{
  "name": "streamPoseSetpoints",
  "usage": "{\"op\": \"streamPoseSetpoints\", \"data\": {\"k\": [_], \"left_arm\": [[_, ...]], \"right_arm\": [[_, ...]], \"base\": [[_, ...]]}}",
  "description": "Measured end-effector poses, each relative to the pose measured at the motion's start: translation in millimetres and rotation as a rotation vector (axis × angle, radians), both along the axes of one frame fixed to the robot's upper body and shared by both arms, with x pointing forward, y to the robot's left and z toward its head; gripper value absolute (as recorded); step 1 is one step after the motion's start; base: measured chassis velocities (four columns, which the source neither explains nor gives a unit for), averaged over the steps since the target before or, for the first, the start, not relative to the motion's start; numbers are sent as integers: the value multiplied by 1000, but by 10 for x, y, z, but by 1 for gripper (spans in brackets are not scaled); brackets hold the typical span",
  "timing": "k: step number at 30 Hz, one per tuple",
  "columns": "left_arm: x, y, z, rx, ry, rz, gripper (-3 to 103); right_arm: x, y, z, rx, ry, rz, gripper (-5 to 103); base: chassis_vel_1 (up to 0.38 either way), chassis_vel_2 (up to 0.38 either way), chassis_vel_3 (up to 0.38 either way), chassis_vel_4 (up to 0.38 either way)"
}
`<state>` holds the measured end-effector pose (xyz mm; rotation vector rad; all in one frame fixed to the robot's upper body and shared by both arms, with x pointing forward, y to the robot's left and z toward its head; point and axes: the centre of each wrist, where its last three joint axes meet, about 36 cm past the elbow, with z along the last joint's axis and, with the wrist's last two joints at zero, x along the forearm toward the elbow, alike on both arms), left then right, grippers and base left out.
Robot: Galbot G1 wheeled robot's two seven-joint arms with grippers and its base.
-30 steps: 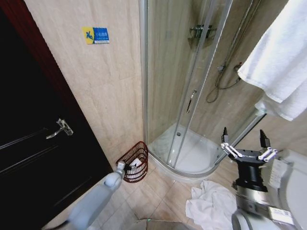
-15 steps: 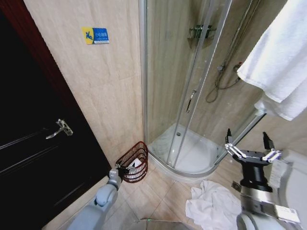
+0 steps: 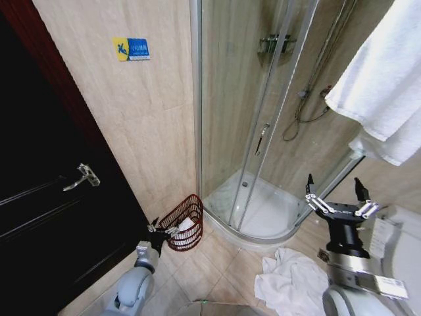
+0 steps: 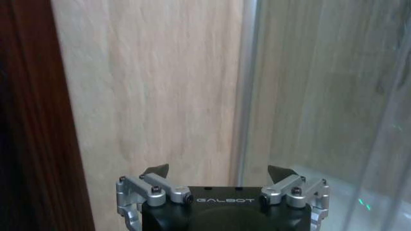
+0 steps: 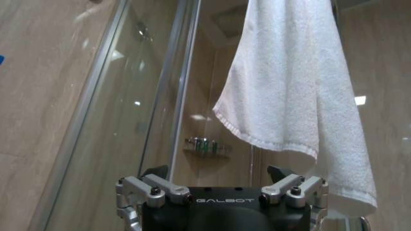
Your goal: Discard the used towel into the hamper.
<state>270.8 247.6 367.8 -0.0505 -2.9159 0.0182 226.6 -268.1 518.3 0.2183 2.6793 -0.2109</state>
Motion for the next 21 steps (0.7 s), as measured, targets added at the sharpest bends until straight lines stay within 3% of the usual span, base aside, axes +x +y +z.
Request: {"op": "streamPoseSetpoints", "data": {"k": [6,14,21], "left_arm": [[-136,-54,287,-33,-117,76,100],[-287,-143,695,-62,-166,71,100],[-410,-143,1043,-52,-188,34,100]], "right_arm": [[10,-7,8,5,1,3,100],[28,1,15,16,-2,12,100],[29,-19,21,13,1,7,100]], "base": [[0,0,0,0],[0,0,0,0],[0,0,0,0]]}}
